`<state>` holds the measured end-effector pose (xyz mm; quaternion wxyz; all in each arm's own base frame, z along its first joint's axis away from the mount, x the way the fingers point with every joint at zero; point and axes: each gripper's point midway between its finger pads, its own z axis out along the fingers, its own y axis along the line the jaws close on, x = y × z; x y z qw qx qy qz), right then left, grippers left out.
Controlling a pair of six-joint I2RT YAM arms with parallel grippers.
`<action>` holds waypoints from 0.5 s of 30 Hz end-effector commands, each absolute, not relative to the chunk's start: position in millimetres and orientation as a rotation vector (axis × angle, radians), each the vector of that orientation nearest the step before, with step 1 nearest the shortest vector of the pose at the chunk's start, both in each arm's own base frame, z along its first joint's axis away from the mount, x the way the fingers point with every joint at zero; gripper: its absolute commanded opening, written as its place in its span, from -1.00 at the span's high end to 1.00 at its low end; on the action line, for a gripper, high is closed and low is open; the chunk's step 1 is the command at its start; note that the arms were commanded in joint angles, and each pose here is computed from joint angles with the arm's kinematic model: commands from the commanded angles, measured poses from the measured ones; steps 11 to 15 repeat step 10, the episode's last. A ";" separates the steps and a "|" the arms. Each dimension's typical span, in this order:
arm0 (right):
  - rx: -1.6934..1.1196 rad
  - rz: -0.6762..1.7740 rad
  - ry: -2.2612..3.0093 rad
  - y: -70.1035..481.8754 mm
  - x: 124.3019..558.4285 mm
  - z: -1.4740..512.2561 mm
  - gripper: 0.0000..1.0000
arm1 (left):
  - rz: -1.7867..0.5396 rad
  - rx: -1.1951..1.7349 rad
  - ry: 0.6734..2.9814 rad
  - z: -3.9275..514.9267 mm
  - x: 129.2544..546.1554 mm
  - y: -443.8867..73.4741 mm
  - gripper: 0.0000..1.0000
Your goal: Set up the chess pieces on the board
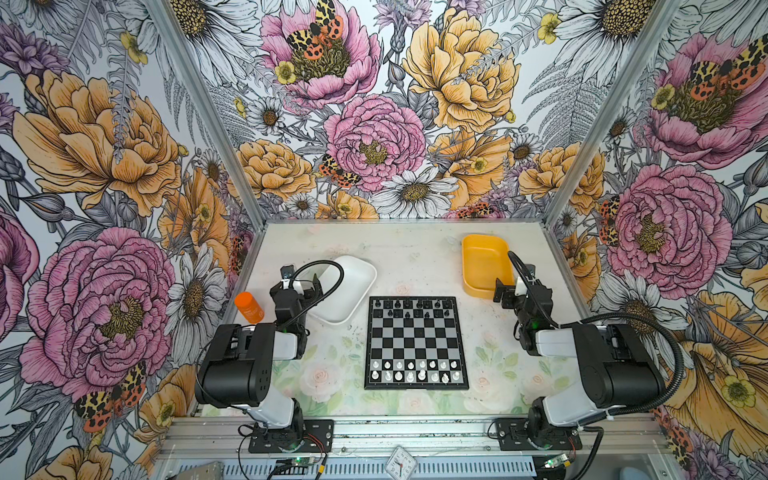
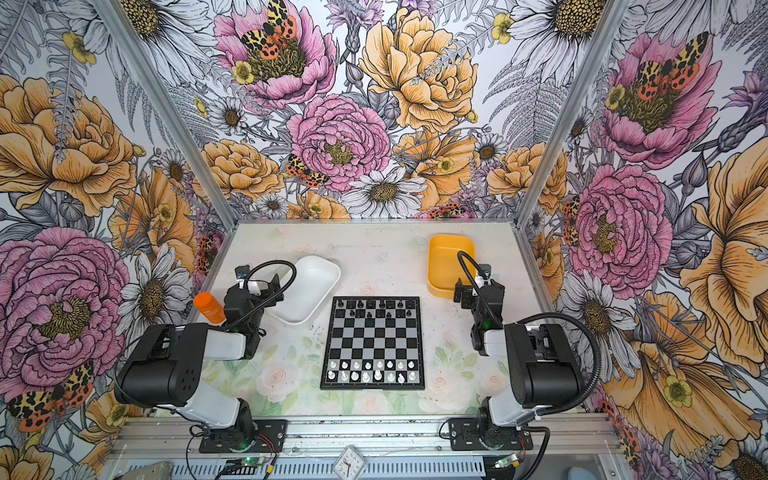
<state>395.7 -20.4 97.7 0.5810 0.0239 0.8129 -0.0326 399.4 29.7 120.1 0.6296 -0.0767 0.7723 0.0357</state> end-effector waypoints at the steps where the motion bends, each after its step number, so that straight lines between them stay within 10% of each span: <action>1: 0.068 -0.062 1.855 -21.5 403.5 110.7 -0.99 | 0.076 -0.170 1.744 129.6 403.1 26.7 -0.98; 15: 0.070 -0.056 1.853 -21.3 403.1 111.2 -0.99 | 0.076 -0.170 1.744 129.5 403.2 26.6 -0.98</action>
